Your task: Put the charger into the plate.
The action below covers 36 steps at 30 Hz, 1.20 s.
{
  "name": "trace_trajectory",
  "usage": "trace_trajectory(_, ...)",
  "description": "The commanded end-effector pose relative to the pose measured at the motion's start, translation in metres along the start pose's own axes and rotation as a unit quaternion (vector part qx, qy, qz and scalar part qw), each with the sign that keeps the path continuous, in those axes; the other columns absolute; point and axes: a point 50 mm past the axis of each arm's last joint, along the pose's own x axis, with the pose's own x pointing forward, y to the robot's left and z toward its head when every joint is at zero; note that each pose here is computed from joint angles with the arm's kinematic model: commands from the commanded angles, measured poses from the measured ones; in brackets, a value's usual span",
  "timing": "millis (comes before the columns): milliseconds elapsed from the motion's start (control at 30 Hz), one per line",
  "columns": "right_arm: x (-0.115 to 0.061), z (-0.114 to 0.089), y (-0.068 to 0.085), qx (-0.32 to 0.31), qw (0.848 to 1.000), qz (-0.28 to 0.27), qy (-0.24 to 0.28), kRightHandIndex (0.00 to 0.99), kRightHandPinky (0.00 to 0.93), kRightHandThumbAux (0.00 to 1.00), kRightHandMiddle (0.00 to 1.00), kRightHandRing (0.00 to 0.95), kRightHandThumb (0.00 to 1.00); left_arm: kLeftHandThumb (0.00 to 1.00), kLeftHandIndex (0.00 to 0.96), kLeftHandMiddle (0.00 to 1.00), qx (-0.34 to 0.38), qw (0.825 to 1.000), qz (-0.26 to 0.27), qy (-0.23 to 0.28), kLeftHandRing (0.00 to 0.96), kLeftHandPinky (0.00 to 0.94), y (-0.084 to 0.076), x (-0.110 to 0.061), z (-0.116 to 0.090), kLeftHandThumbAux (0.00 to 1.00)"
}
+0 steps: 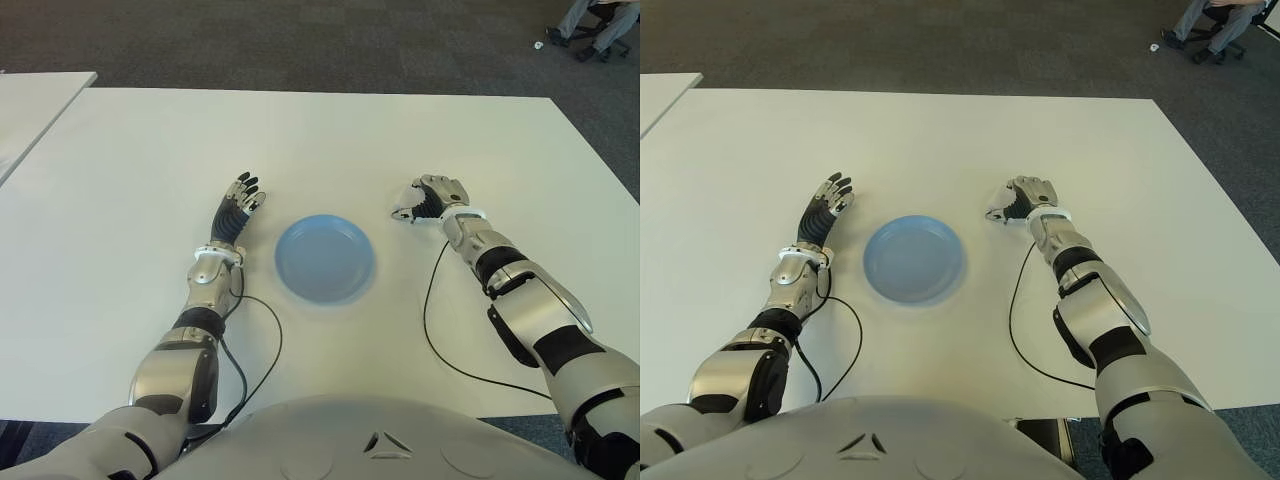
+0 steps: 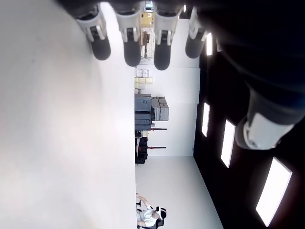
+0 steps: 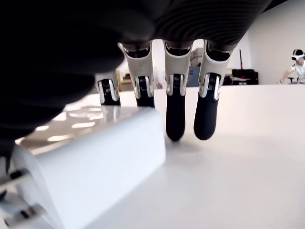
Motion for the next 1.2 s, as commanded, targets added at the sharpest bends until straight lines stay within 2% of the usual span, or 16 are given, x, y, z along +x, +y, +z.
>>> trace_trajectory(33, -0.005, 0.002, 0.011, 0.003, 1.0, -0.001, 0.006, 0.402, 0.765, 0.668, 0.517, 0.752, 0.846, 0.0, 0.0, 0.137, -0.021, 0.995, 0.003, 0.094, 0.115, 0.059, -0.004, -0.023, -0.037, 0.531)
trace_trajectory(200, -0.004, 0.004, 0.007, -0.018, 0.999, -0.028, -0.005, 0.399, 0.807, 0.675, 0.526, 0.801, 0.849, 0.0, 0.0, 0.141, -0.023, 0.995, 0.005, 0.097, 0.118, 0.065, -0.005, -0.022, -0.038, 0.539)
trace_trajectory(533, 0.001, 0.006, -0.008, -0.042, 0.997, -0.059, -0.02, 0.399, 0.815, 0.677, 0.532, 0.824, 0.85, 0.0, 0.013, 0.15, -0.022, 0.995, 0.009, 0.1, 0.126, 0.083, -0.006, -0.02, -0.038, 0.542)
trace_trajectory(900, 0.004, 0.013, -0.02, -0.007, 0.996, -0.083, -0.038, 0.401, 0.834, 0.677, 0.538, 0.84, 0.852, 0.0, 0.016, 0.144, -0.021, 0.994, 0.012, 0.106, 0.123, 0.08, -0.007, -0.018, -0.038, 0.544)
trace_trajectory(1200, 0.006, 0.031, -0.046, 0.042, 0.988, -0.118, -0.093, 0.402, 0.849, 0.676, 0.543, 0.857, 0.854, 0.0, 0.015, 0.142, -0.017, 0.994, 0.01, 0.105, 0.121, 0.084, -0.008, -0.017, -0.038, 0.537)
